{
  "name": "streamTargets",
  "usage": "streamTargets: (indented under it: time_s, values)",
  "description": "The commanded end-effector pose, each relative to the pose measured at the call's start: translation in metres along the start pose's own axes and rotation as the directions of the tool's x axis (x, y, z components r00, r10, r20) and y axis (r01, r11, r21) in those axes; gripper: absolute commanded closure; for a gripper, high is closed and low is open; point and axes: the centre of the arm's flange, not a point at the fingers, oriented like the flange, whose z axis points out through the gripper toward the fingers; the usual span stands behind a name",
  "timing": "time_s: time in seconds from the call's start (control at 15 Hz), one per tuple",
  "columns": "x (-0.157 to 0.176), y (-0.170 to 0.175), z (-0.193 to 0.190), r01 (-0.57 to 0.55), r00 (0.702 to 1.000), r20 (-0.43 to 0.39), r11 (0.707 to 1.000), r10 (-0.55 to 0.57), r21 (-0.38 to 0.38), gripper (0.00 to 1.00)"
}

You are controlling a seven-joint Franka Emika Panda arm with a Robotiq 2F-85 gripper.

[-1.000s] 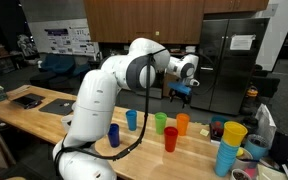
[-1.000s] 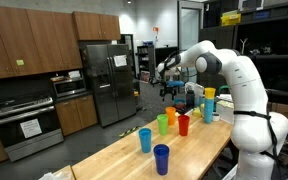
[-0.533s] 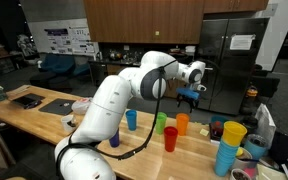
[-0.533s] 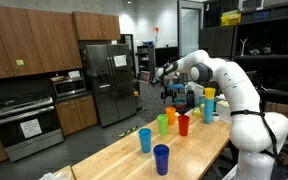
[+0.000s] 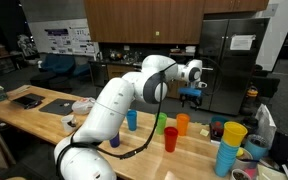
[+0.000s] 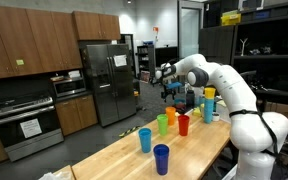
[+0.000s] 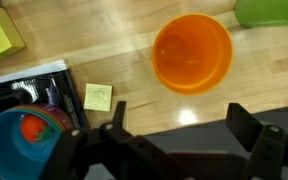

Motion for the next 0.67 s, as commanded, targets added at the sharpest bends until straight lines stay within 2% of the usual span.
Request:
streamTargets:
  time_s: [0.0, 0.27, 0.6]
  values:
    - [0.011, 0.007, 0.01, 0.017, 1.0, 0.003, 1.0, -0.017, -0.005, 0.0]
    - [0.011, 0.011, 0.026, 0.018, 1.0, 0.024, 1.0, -0.018, -0.009, 0.0]
    - [0.008, 0.007, 0.018, 0.037, 0.999, 0.011, 0.999, -0.037, 0.003, 0.0]
